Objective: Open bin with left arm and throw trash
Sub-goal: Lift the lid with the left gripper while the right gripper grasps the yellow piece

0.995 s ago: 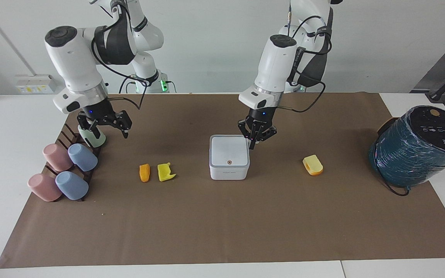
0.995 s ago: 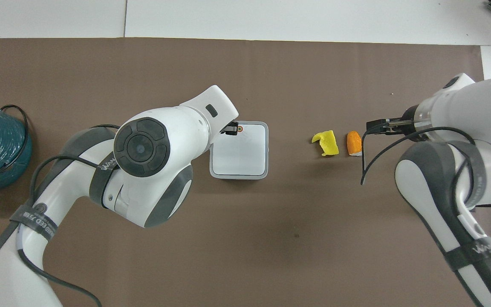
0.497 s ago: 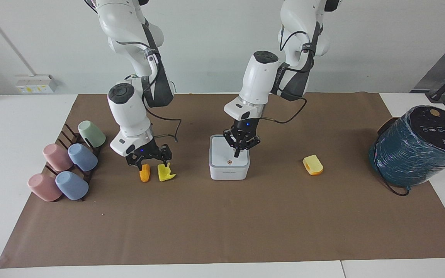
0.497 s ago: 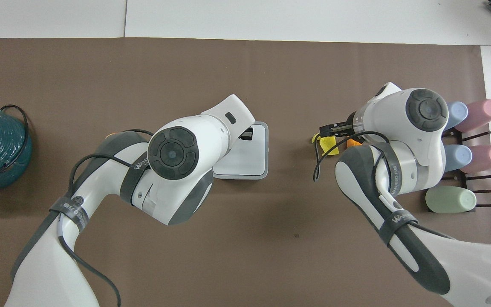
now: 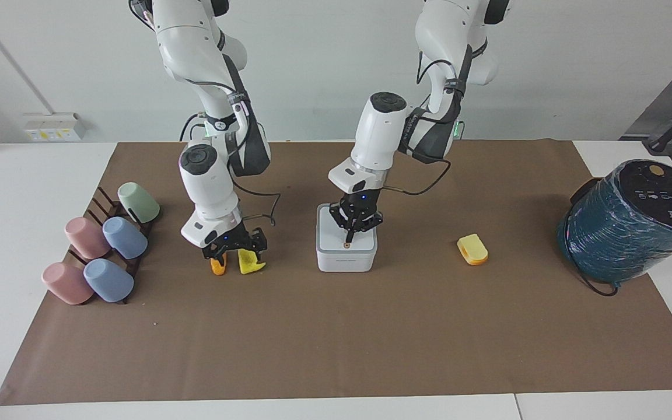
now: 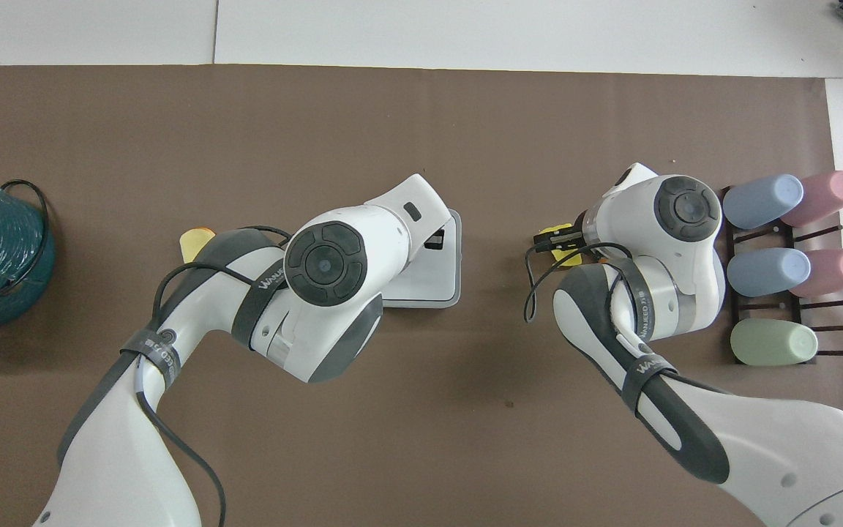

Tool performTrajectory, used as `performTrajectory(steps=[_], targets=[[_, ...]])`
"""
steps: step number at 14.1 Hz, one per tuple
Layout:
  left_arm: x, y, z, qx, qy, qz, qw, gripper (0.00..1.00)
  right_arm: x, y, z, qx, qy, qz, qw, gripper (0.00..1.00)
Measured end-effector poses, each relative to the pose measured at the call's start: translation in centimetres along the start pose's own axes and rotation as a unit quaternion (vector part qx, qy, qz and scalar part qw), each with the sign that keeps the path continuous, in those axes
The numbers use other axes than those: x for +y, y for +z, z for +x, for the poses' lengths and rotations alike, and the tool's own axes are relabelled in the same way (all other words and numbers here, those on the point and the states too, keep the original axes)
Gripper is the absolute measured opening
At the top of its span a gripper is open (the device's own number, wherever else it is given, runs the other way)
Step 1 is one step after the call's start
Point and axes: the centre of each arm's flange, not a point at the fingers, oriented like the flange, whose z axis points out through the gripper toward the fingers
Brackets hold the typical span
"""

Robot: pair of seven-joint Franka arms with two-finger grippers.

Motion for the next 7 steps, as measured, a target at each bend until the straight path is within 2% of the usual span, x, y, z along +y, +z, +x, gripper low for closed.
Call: performTrajectory(steps=[1, 2, 7], targets=[[0.1, -0.2, 0.1, -0.006, 0.000, 0.003, 1.000, 0.01, -0.1, 0.2, -0.1, -0.002, -0.003, 0.000, 1.000, 0.94], [0.2, -0.7, 0.2, -0.017, 0.000, 0.008, 1.000, 0.01, -0.1, 0.4, -0.2, -0.004, -0.006, 0.000, 1.000, 0.88], [-0.5, -8.0, -1.1, -0.097, 0.000, 0.048, 0.994, 0.01, 0.0, 1.0, -0.2, -0.001, -0.007, 0.000, 1.000, 0.30]])
